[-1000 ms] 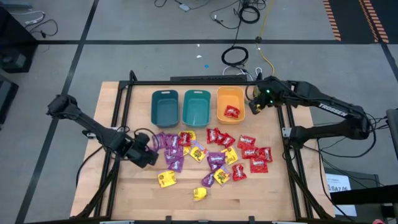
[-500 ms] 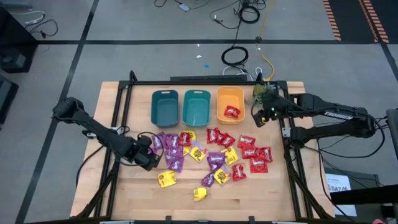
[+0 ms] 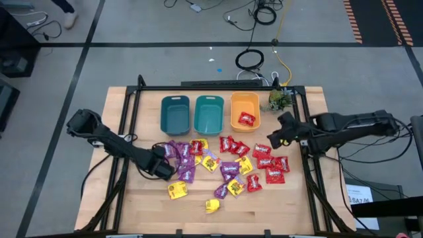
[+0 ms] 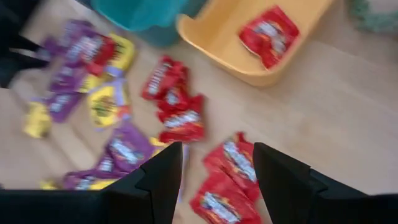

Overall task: Sort candy
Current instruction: Put the violet candy into the blue bin

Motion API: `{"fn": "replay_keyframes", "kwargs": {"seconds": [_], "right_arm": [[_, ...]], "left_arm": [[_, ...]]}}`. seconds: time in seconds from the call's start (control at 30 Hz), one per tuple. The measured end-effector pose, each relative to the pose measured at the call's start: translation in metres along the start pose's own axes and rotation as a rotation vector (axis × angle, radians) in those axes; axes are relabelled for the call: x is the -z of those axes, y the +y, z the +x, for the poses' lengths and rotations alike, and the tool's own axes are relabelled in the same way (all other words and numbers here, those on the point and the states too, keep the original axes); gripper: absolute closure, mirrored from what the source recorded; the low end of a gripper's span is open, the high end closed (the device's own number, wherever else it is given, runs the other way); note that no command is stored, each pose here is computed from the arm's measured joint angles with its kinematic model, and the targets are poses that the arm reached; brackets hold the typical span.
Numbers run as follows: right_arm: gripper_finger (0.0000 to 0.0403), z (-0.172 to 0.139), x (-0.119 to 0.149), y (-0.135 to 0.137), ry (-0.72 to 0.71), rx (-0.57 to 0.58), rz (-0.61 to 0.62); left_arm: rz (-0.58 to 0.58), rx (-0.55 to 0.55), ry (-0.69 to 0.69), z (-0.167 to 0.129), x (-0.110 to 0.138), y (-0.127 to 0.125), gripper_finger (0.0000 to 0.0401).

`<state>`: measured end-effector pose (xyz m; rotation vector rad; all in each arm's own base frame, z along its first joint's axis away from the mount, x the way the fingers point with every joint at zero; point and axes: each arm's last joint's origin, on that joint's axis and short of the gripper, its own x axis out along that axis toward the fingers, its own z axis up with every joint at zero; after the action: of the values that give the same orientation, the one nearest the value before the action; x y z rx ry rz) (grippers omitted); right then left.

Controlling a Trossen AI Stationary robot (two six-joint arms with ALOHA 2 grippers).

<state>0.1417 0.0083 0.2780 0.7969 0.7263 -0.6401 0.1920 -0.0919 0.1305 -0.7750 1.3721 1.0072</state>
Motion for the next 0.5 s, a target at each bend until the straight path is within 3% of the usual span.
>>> {"fn": "replay_keyframes", "kwargs": {"seconds": [0.27,0.5], "right_arm": [[0.0215,-0.015,0.005,0.003,-0.024,-0.131,-0.010],[0.0215,-0.025,0.011,0.002,-0.011,-0.194,-0.049]], "left_arm": [[0.001,0.021,0.028,-0.004,0.001,0.002,0.0249],[-0.004,0.056,0.071,-0.015,0.001,0.010,0.0347]]}}
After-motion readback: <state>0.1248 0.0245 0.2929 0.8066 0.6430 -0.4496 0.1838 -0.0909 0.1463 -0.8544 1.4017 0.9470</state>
